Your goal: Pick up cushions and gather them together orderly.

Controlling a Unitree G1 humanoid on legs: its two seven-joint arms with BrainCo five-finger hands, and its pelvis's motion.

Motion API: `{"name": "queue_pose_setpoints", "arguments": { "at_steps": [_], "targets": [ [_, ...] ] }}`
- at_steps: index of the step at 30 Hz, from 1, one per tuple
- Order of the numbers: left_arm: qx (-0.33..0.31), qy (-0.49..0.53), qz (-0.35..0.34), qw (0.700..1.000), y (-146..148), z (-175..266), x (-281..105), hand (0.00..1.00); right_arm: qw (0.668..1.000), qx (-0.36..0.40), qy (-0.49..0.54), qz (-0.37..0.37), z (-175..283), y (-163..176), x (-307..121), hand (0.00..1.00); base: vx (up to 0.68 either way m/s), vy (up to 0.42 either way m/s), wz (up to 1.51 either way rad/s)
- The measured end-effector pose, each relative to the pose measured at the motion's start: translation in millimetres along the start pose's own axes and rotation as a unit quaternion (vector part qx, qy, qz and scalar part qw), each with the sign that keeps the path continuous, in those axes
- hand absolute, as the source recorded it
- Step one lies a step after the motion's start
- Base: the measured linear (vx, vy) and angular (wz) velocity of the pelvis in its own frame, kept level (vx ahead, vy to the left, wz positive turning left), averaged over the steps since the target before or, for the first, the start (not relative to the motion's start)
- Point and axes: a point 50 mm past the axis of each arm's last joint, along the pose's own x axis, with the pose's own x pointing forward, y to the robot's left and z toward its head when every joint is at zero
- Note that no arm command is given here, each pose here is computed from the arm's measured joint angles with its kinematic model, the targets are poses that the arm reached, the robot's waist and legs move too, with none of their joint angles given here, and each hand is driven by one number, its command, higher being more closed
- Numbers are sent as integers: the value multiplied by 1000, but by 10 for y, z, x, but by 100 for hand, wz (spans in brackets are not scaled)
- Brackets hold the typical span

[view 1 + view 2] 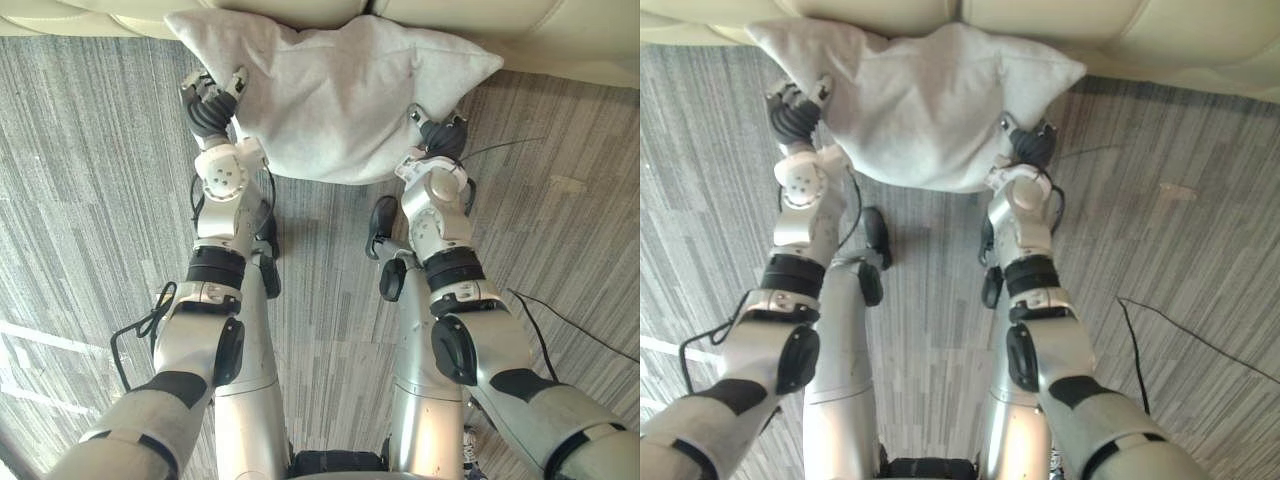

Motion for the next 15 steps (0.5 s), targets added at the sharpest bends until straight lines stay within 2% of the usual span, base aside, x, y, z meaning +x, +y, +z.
{"name": "queue_pose_setpoints", "arguments": {
  "at_steps": [7, 15],
  "targets": [
    [-1, 1, -27, 1000, 120, -263, -428, 100, 1000, 0, -16, 25, -216, -239, -407, 100, -6, -12, -3],
    [-11, 65, -52, 996, 231, -675, -1228, 100, 1000, -10, -2, -5, -440, -857, -1157, 100, 95, 5, -4]
  ]
}}
